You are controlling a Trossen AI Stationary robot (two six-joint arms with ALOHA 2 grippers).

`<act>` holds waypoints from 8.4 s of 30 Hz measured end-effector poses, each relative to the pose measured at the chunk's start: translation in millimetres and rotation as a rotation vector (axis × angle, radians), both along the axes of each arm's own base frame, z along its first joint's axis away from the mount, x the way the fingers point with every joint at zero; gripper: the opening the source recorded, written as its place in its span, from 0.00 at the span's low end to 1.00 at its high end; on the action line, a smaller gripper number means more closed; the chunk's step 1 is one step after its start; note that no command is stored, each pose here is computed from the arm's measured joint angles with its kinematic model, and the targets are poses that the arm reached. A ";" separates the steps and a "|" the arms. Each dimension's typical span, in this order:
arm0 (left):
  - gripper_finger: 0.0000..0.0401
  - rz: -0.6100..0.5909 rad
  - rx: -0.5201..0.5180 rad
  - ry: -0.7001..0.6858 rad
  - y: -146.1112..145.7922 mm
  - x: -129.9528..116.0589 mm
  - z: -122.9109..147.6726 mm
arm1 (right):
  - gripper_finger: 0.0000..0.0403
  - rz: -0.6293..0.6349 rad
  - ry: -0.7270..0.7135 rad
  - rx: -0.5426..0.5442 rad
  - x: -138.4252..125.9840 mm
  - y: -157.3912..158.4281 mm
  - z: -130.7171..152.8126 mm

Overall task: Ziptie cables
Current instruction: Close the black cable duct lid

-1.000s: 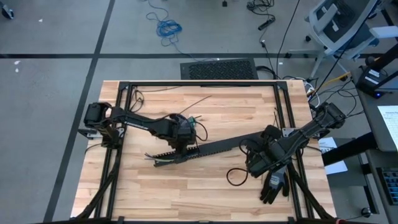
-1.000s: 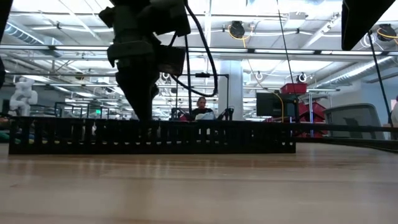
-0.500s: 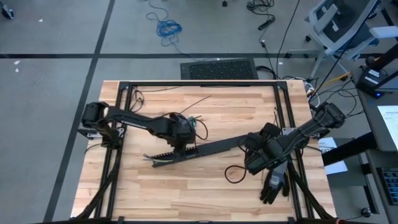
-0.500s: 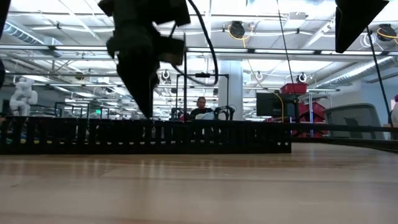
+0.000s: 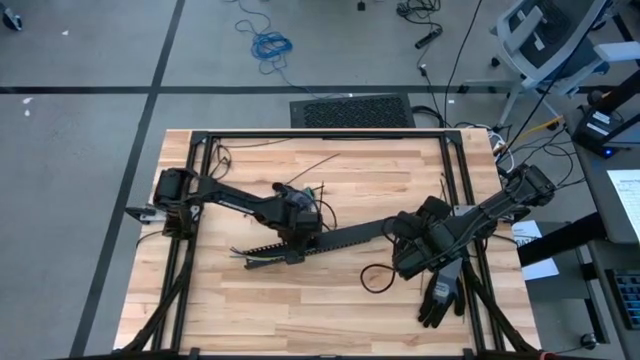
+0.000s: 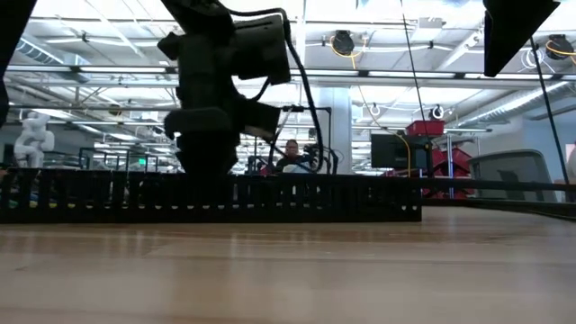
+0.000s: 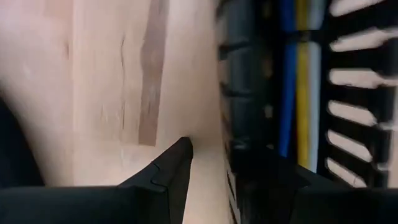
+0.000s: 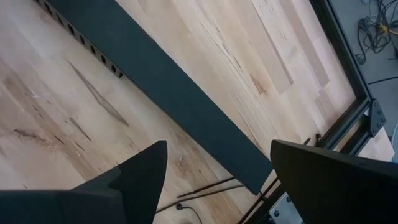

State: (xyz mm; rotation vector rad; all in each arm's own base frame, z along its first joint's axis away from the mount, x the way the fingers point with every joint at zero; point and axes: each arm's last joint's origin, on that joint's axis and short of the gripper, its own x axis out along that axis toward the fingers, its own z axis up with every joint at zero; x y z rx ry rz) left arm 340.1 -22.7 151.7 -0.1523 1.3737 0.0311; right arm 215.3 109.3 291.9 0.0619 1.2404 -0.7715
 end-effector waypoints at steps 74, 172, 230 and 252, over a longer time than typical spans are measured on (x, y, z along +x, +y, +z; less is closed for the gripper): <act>0.00 0.296 -0.001 0.210 -23.4 -208.5 -5.5 | 0.68 -0.313 -0.191 0.077 -1.5 6.0 5.2; 0.54 0.024 -0.100 -0.111 -52.1 -171.6 23.3 | 0.00 -1.017 -0.139 0.410 -71.4 -48.7 -119.2; 0.00 0.024 0.330 -0.281 -11.8 -140.9 62.8 | 0.43 -0.689 0.067 0.404 -68.2 -46.0 -68.8; 0.19 -0.280 0.092 -0.550 3.8 -106.5 73.7 | 0.46 0.143 -0.528 0.214 114.2 -48.1 -32.4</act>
